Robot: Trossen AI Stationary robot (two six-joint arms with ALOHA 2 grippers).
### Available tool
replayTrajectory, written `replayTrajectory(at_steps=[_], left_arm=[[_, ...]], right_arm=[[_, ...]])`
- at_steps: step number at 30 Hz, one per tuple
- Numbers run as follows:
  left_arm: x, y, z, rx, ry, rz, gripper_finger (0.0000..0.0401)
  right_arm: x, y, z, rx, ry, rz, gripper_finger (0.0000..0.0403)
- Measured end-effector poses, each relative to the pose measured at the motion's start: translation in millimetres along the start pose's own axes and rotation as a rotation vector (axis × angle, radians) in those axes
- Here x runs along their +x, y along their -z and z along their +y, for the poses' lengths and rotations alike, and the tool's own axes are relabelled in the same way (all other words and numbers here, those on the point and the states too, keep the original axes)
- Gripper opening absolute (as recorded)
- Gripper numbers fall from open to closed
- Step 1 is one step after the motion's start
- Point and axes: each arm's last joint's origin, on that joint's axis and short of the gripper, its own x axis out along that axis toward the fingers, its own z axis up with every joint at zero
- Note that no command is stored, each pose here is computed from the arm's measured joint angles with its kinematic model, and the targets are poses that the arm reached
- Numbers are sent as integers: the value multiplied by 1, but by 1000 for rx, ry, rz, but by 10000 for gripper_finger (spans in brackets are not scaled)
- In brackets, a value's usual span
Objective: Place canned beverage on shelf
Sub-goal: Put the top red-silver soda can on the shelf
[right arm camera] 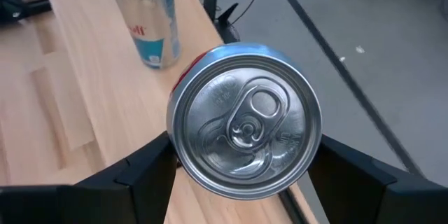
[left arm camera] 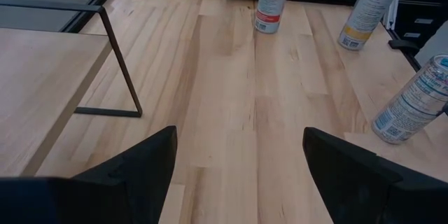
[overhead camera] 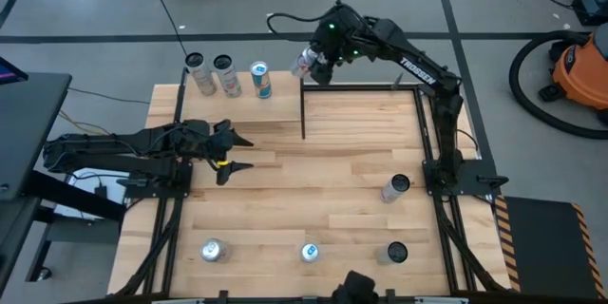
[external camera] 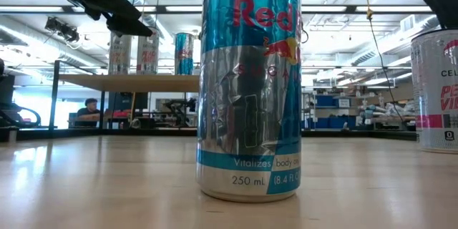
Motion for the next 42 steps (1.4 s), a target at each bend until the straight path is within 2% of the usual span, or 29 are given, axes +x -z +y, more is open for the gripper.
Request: replayTrajectory(at_steps=[15,23,35,42], left_arm=[[0,-1,0,-1,0,-6,311],[0,0,0,-2,0,-5,311],[0,-1,0,-1,-2,-10,311],[0,-1,0,-1,-2,-10,311]], right_arm=[[3,-10,25,-64,-66,-84,288],[28,-7,33,-77,-78,-26,288],[48,1,24,-59,-99,62,288],[53,2,24,-59,-100,65,288]])
